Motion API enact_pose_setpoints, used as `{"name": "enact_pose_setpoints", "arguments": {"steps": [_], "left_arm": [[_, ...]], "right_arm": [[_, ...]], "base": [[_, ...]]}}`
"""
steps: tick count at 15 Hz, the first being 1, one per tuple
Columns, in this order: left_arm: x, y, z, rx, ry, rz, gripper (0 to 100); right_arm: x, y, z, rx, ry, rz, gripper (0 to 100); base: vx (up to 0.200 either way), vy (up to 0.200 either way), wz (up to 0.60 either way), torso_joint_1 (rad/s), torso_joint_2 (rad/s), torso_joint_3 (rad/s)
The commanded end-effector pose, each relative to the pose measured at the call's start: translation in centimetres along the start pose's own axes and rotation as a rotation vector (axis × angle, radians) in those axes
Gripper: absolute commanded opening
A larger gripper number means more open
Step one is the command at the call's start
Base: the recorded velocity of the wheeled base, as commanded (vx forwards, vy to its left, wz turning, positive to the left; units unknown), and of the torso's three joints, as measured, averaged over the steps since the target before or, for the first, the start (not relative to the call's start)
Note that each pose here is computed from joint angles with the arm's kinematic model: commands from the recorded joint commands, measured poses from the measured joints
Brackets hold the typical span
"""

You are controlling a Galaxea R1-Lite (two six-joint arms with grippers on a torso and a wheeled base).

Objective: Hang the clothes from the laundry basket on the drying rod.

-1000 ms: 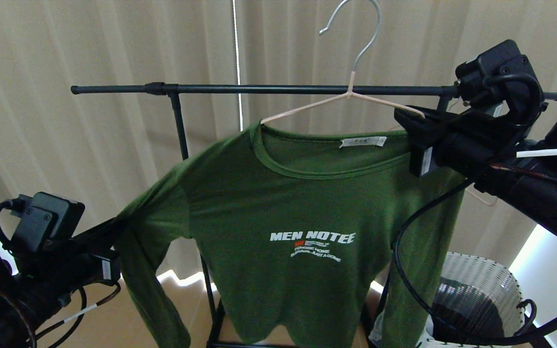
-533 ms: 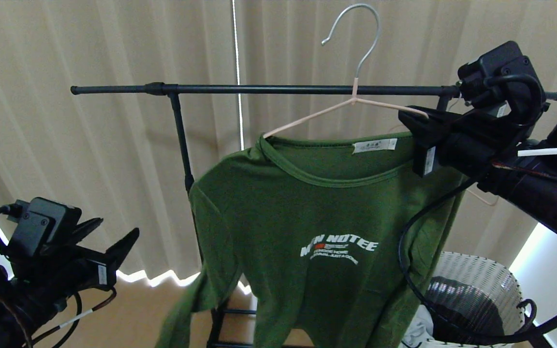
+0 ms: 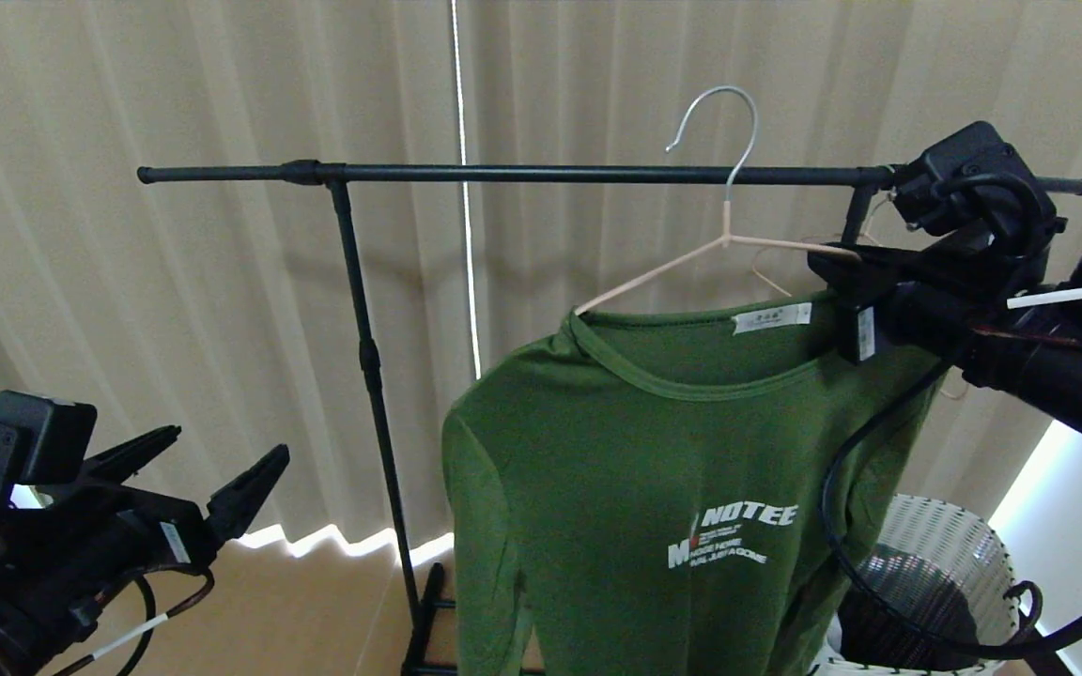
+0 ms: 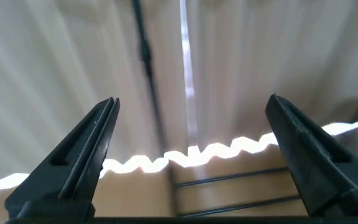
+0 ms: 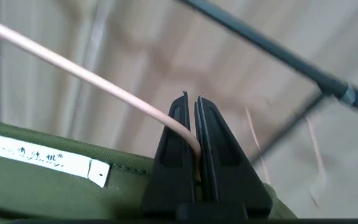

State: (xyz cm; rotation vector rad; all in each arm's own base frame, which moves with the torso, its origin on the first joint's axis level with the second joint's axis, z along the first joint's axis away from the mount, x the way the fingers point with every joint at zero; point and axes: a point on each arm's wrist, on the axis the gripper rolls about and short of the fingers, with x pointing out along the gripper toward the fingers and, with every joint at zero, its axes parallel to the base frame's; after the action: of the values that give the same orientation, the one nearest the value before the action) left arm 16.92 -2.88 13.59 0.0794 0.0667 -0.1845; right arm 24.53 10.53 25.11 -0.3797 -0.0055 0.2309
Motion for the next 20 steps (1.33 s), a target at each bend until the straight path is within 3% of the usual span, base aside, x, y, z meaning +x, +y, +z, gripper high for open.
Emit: {"name": "enact_pose_setpoints", "arguments": {"steps": [1,4,5,7,9,11,13,16,20], "left_arm": [[-0.2,0.1,0.6,-0.029,-0.031,0.003,100],[0.9,0.4,2.4,-0.027,-0.100,0.018,100],[0.3,0.4,2.6,-0.016,-0.097,0.024,100],[-1.2,0.6,3.2,0.003,-0.099,0.036,100],[-3.5,0.6,4.6,0.000,-0.023,0.024,100],[-3.9,0.6,4.8,-0.013,0.052,0.014,100],[-4.1,0.4,4.9,-0.025,0.022,-0.045,100],[-4.0,0.5,5.4,-0.032,-0.022,-0.038,100],[-4.0,0.6,5.5,-0.038,-0.027,-0.039,100]], "right_arm": [[-0.7,-1.7,-0.4,-0.001,0.046,-0.059,0],[-1.3,-3.9,-1.6,-0.009,0.169,-0.124,0],[-1.4,-4.5,-2.2,-0.011,0.223,-0.144,0],[-1.2,-4.9,-2.5,-0.011,0.243,-0.157,0],[-0.3,-5.2,-2.9,-0.021,0.308,-0.233,0],[0.3,-5.3,-2.8,-0.026,0.345,-0.282,0],[1.0,-5.5,-2.4,-0.012,0.345,-0.303,0],[1.2,-5.7,-1.9,-0.008,0.325,-0.311,0],[1.2,-6.1,-1.0,0.000,0.290,-0.325,0]], "base": [[0.000,0.000,0.00,0.000,0.00,0.000],[0.000,0.000,0.00,0.000,0.00,0.000],[0.000,0.000,0.00,0.000,0.00,0.000],[0.000,0.000,0.00,0.000,0.00,0.000],[0.000,0.000,0.00,0.000,0.00,0.000],[0.000,0.000,0.00,0.000,0.00,0.000],[0.000,0.000,0.00,0.000,0.00,0.000],[0.000,0.000,0.00,0.000,0.00,0.000],[0.050,0.000,0.00,0.001,0.00,0.001]]}}
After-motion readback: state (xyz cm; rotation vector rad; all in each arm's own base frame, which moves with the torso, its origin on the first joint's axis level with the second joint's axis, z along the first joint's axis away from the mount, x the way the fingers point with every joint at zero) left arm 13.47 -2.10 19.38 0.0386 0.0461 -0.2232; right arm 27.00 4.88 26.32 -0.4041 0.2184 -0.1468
